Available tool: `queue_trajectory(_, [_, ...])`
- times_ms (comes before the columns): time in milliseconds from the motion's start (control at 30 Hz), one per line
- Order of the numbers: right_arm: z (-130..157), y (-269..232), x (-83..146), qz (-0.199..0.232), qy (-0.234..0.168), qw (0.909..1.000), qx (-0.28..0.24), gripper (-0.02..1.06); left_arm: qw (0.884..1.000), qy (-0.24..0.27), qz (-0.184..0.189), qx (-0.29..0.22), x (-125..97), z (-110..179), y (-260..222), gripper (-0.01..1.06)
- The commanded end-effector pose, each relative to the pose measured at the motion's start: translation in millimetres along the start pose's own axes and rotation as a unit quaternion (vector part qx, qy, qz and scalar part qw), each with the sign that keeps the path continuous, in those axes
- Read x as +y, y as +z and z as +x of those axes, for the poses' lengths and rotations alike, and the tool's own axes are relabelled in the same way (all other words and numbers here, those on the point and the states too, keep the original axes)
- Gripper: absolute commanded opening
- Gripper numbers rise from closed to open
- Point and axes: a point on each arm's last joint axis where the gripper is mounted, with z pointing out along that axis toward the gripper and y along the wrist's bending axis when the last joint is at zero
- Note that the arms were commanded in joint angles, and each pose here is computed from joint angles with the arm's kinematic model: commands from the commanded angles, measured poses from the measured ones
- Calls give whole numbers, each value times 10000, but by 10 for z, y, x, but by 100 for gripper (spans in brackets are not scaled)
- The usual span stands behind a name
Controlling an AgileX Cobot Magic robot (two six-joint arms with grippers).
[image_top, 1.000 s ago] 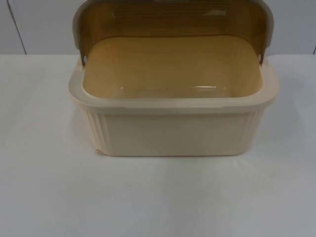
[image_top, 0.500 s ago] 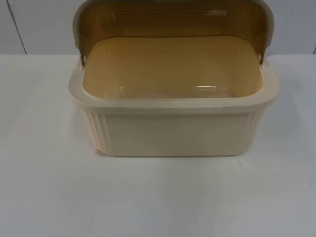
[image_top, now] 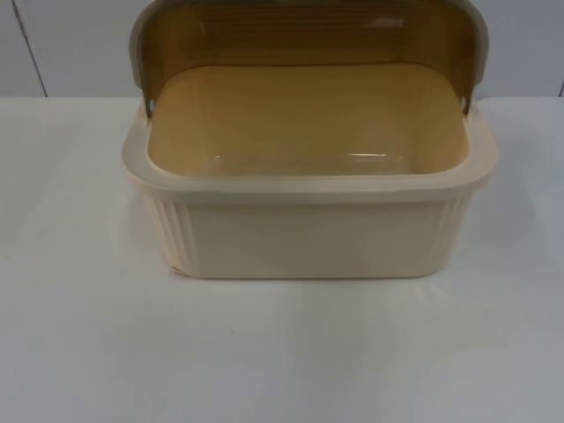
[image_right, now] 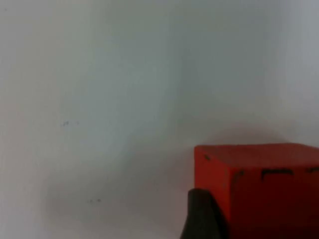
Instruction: Open the box lid with the left hand, place the block into the box with the right hand, then close the box lid with the left hand.
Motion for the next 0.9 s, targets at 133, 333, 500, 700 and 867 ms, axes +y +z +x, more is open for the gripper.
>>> queue_trajectory(133, [-62, -127, -38, 102, 29, 9996, -257, 15, 10000, 24, 22, -9, -16, 5, -14, 103])
queue_trajectory(333, [-251, -360, -116, 261, 494, 9950, -833, 0, 10000, 24, 22, -9, -16, 5, -14, 103])
queue_trajectory(500, [-484, -605, -218, 381, 1013, 9849, -1354, 0, 10000, 23, 23, -18, -16, 3, -14, 103])
queue_trajectory(700, [-821, -925, -338, 528, 1208, 9791, -1549, 0, 10000, 23, 23, -18, -16, 3, -14, 103])
queue_trajectory(867, [-1194, -1239, -246, 533, 727, 9777, -1899, 0, 10000, 23, 23, -18, -16, 3, -14, 103])
